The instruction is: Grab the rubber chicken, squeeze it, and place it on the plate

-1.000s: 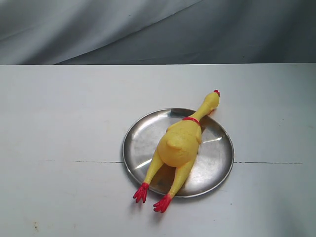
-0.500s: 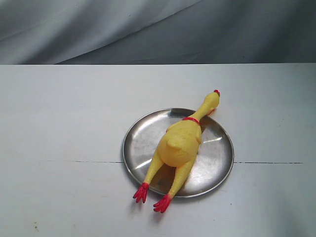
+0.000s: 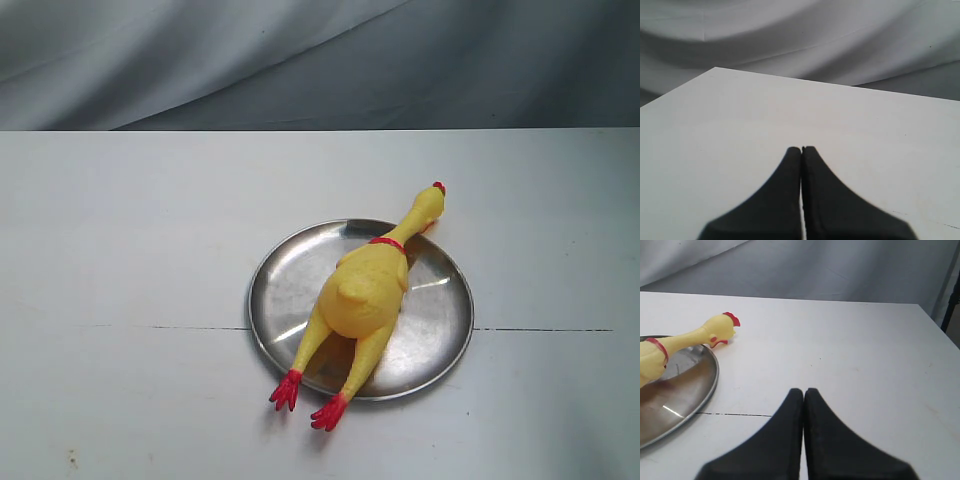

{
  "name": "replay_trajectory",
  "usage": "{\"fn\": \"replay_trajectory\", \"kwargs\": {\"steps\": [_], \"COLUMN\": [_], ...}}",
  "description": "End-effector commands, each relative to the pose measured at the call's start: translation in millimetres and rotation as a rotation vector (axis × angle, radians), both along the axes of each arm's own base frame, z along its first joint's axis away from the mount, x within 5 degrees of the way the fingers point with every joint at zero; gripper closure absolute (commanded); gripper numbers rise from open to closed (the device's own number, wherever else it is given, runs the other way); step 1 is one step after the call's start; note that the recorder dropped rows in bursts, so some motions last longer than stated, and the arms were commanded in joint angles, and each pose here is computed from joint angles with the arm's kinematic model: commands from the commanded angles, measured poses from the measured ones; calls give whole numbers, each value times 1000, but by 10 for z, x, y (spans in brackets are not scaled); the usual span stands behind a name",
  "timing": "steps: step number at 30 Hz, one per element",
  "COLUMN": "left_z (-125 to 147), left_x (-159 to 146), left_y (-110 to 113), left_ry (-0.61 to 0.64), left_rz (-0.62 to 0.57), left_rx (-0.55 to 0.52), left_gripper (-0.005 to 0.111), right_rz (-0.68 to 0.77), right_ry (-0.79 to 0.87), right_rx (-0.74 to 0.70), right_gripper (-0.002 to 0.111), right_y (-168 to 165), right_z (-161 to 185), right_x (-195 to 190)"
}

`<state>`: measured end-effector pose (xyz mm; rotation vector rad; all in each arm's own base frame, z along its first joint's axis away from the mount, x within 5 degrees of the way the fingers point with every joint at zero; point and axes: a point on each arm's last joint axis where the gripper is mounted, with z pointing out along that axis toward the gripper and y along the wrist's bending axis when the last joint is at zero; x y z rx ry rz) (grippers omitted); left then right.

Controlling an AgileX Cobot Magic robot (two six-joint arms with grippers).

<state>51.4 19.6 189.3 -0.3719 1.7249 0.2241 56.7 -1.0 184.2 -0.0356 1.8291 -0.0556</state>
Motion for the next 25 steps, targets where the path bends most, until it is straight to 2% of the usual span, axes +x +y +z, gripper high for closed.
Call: {"fn": "replay_trajectory", "kwargs": {"steps": [1,25], "left_z": [-2,-2], "left_x": [0,0], "left_y": [0,0], "left_ry": [-13,-13], "left_rz": [2,2], "left_rx": [-6,-6], "left_gripper": [107,107], "right_rz": [1,1], "right_ry": [0,0], "right_rx": [-8,-8], "right_gripper": [108,108], "right_y": [-1,-1], "right_z": [-10,-10], "right_x": [-2,-2]}}
